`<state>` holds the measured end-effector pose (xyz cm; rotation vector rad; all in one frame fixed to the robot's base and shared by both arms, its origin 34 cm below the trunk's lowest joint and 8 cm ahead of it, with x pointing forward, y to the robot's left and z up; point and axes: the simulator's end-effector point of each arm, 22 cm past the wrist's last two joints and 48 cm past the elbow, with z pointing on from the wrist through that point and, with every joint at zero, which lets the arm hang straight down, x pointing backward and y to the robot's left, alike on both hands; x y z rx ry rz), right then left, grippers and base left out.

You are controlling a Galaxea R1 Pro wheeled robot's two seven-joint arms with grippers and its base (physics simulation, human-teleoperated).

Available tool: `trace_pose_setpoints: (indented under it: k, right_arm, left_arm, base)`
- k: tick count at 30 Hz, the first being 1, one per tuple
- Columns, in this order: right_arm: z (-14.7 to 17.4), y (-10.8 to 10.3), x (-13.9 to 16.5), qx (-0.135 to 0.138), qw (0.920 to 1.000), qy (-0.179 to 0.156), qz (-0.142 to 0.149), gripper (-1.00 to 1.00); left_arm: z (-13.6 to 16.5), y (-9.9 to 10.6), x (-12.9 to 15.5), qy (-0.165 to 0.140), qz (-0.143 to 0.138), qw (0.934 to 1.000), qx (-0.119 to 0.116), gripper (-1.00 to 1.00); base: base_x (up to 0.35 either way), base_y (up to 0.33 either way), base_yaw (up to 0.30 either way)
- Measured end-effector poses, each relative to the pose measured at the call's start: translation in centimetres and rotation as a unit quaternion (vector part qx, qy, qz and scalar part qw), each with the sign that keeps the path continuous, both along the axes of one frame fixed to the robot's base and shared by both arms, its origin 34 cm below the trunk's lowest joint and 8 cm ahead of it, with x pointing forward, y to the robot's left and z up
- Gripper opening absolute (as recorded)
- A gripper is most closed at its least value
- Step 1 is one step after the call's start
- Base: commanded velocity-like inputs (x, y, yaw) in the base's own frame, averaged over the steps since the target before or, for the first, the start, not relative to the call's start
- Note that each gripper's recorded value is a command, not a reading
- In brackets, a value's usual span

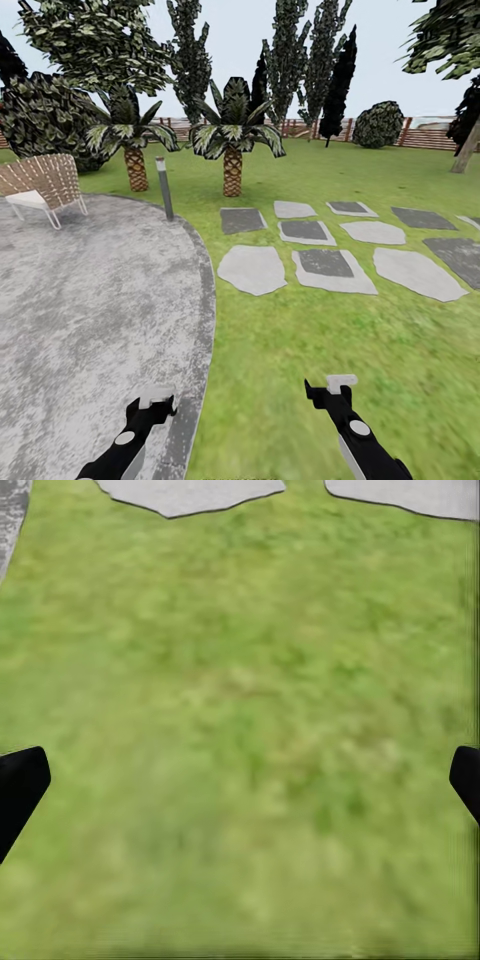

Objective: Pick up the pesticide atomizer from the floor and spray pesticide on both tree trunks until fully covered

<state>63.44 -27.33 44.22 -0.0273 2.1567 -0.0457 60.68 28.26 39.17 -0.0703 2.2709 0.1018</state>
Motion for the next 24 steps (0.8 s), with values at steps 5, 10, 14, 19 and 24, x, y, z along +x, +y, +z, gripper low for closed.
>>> trace_pose_setpoints:
  k: [5, 10, 14, 19, 24]
  right_arm:
    - [-1.4, 0.0, -0.3, 0.000, 1.0000, 0.003, 0.001, 1.00]
    - [-2.7, 0.0, -0.6, 0.000, 1.0000, 0.005, 0.000, 1.00]
    - [-2.8, 0.0, -0.7, 0.000, 1.0000, 0.005, 0.000, 1.00]
    - [-2.8, 0.0, -0.7, 0.000, 1.0000, 0.006, -0.001, 1.00]
    - [-2.8, 0.0, -0.7, 0.000, 1.0000, 0.006, 0.000, 1.00]
  left_arm:
    - [-1.4, 0.1, -0.4, 0.003, 0.001, 1.0000, 0.001, 1.00]
    - [-2.7, 0.1, -0.7, 0.006, 0.001, 1.0000, 0.001, 1.00]
    - [-2.9, 0.1, -0.8, 0.008, 0.001, 1.0000, 0.001, 1.00]
    - [-2.9, 0.1, -0.9, 0.008, 0.003, 1.0000, 0.002, 1.00]
    - [-2.9, 0.4, -0.9, 0.008, 0.008, 0.9999, 0.001, 1.00]
  base:
    - [0.000, 0.000, -0.193]
    - [0.000, 0.000, -0.176]
    - [0.000, 0.000, -0.041]
    - [0.049, 0.000, -0.006]
    - [0.278, 0.010, -0.001]
